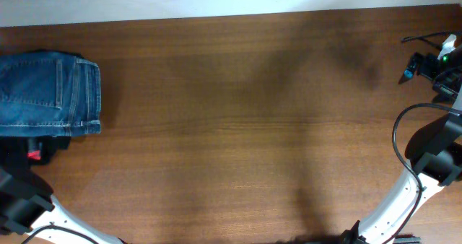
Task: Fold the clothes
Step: 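Release the jeans and hold the left gripper near the stack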
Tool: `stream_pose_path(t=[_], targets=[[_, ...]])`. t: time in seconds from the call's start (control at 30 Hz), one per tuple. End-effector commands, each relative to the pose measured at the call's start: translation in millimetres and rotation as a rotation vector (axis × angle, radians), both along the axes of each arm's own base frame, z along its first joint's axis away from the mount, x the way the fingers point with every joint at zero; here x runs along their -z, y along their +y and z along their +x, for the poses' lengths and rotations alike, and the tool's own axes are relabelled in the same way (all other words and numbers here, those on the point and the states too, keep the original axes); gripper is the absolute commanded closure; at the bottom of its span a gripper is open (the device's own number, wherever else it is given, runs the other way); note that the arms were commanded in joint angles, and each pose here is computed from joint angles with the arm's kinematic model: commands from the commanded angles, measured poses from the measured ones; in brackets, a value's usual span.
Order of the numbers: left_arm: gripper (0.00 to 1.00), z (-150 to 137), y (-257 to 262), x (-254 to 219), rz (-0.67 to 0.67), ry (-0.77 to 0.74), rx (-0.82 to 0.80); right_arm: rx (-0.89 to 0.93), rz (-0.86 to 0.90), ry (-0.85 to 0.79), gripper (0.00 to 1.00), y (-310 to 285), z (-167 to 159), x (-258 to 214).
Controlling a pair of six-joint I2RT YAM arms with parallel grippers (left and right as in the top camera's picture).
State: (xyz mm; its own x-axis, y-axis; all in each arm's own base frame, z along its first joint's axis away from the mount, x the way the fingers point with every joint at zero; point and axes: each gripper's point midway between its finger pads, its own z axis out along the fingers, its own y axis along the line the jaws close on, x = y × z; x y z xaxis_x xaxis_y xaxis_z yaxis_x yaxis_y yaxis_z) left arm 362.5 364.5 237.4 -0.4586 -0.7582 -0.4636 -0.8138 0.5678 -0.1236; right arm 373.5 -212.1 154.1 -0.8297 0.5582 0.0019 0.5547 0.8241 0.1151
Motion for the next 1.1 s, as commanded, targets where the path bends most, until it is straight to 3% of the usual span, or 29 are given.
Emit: stream_pose_path(t=[0.0,0.03,0.07,0.13,0.27,0.37,0.5,0.63,0.7,0.73,0.77,0.8,0.83,1.07], targets=[[0.93,-31,20,-32,0.109,0.003,-0.109,0.014,-0.015,-0.039,0.01,0,-2,-17],[0.71,-30,20,-30,0.105,0.002,-0.105,0.014,-0.015,-0.039,0.01,0,-2,-17],[0.62,-28,18,-28,0.096,-0.003,-0.099,0.014,-0.015,-0.039,0.01,0,-2,-17],[0.52,-22,16,-25,0.077,-0.025,-0.081,0.014,-0.015,-0.039,0.01,0,-2,-17],[0.23,-19,15,-23,0.062,-0.040,-0.088,0.014,-0.015,-0.039,0.01,0,-2,-17],[0.23,-16,16,-29,0.058,-0.076,-0.113,0.014,-0.015,-0.039,0.01,0,-2,-17],[0.23,6,0,-61,0.051,-0.221,-0.029,0.014,-0.015,-0.039,0.01,0,-2,-17],[0.22,23,-22,-103,0.126,-0.310,0.050,0.014,-0.015,-0.039,0.01,0,-2,-17],[0.25,35,-38,-116,0.175,-0.322,0.131,0.014,-0.015,-0.039,0.01,0,-2,-17],[0.38,42,-47,-118,0.191,-0.315,0.177,0.014,-0.015,-0.039,0.01,0,-2,-17],[0.82,47,-54,-117,0.201,-0.306,0.210,0.014,-0.015,-0.039,0.01,0,-2,-17],[0.94,52,-60,-113,0.204,-0.291,0.225,0.014,-0.015,-0.039,0.01,0,-2,-17],[0.99,56,-61,-107,0.207,-0.268,0.224,0.014,-0.015,-0.039,0.01,0,-2,-17],[0.99,68,-47,-36,0.183,-0.081,0.180,0.014,-0.015,-0.039,0.01,0,-2,-17]])
